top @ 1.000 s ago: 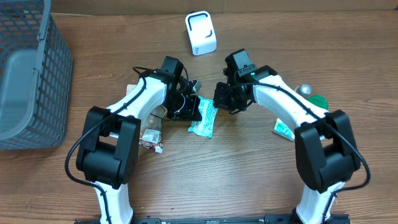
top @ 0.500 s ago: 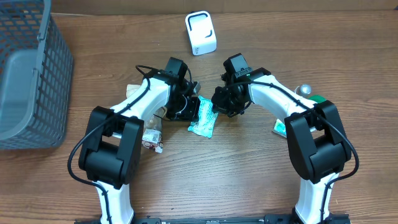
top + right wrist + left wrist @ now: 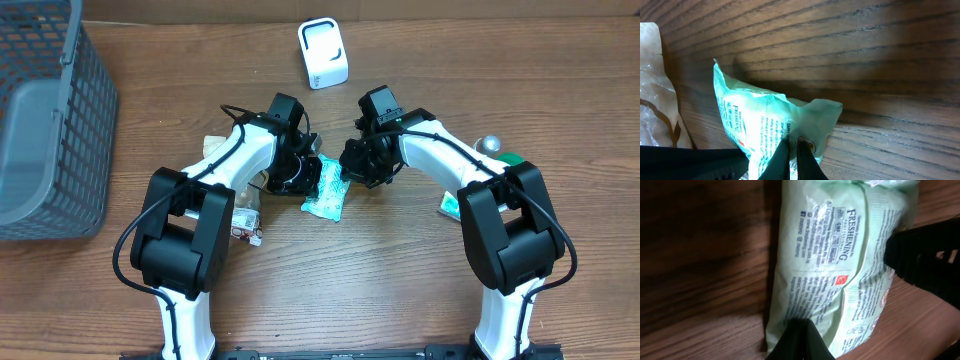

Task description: Scan the item barcode

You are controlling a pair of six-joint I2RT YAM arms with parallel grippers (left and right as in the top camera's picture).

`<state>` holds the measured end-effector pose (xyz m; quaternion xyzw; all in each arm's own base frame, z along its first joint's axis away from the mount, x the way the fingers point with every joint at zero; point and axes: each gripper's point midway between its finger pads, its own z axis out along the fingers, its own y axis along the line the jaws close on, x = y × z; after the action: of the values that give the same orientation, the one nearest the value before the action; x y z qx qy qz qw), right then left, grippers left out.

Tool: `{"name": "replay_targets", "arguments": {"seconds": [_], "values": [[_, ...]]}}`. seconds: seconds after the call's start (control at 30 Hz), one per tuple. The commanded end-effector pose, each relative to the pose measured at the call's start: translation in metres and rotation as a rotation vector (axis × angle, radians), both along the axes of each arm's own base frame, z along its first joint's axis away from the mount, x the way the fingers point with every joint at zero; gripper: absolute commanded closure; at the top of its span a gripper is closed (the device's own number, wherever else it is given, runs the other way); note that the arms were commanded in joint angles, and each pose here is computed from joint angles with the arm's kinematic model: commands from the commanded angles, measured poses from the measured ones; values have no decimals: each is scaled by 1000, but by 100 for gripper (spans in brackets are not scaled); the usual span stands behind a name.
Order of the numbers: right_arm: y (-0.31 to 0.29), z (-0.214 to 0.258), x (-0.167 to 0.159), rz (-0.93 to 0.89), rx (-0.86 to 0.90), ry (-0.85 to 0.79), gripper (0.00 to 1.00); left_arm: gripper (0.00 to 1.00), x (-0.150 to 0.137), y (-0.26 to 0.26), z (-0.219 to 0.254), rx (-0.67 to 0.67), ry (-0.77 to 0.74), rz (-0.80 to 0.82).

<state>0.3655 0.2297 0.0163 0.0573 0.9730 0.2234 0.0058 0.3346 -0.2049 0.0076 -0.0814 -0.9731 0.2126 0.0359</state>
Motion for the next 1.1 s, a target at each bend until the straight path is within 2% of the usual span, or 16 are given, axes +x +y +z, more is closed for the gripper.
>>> {"name": "replay_targets", "arguments": {"seconds": [0.0, 0.4, 1.07], "values": [[-5, -10, 4, -3, -45, -7, 96, 96, -17, 28, -31, 144, 92, 24], [-5, -10, 4, -3, -45, -7, 96, 96, 13, 28, 9, 114, 73, 74], [-5, -10, 4, -3, -44, -7, 96, 96, 22, 29, 9, 125, 34, 76]]}}
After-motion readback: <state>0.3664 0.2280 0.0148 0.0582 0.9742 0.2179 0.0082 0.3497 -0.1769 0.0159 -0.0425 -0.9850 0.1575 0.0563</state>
